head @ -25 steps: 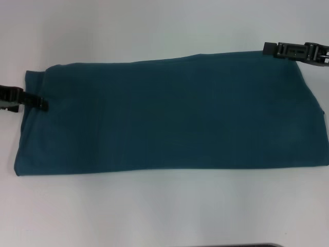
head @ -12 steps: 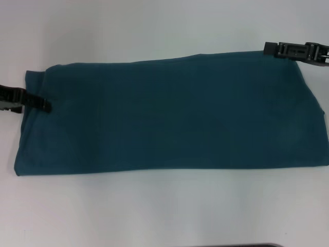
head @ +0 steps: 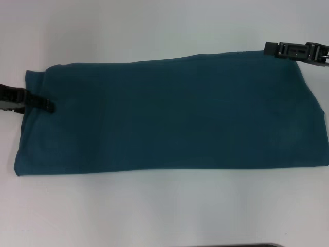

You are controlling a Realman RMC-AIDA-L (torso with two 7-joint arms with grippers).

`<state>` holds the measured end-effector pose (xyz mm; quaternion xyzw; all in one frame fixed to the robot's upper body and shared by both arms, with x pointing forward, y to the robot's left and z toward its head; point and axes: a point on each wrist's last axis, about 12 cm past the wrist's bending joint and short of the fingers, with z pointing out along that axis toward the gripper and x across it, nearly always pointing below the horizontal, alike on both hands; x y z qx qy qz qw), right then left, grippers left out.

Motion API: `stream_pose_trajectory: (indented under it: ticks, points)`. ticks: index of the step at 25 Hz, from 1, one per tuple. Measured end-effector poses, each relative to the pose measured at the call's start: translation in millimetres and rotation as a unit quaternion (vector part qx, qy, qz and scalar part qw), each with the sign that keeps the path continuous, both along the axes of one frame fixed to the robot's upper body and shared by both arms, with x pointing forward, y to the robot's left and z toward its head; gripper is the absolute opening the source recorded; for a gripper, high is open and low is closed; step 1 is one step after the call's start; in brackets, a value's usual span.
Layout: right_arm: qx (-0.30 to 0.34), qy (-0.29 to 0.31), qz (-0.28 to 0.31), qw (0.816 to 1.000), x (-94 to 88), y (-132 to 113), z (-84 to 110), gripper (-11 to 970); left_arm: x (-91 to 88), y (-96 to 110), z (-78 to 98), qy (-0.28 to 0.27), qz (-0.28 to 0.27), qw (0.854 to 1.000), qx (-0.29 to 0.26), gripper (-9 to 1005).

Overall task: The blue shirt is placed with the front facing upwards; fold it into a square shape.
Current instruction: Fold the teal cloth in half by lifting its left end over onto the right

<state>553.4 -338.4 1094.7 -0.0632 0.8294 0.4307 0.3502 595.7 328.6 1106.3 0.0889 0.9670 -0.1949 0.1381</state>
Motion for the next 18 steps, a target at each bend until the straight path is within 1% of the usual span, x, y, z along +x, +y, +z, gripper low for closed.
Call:
stream_pose_trajectory:
  ticks: [8, 18]
  points:
    - [-0.001, -0.001, 0.000, 1.000, 0.7, 0, 0.4, 717, 2.1, -12, 2.3, -0.002, -0.020, 1.000, -0.012, 893]
    - [0.000, 0.001, -0.001, 1.000, -0.1, 0, -0.4, 717, 6.4, -28, 6.9, -0.002, -0.049, 0.999, -0.014, 890]
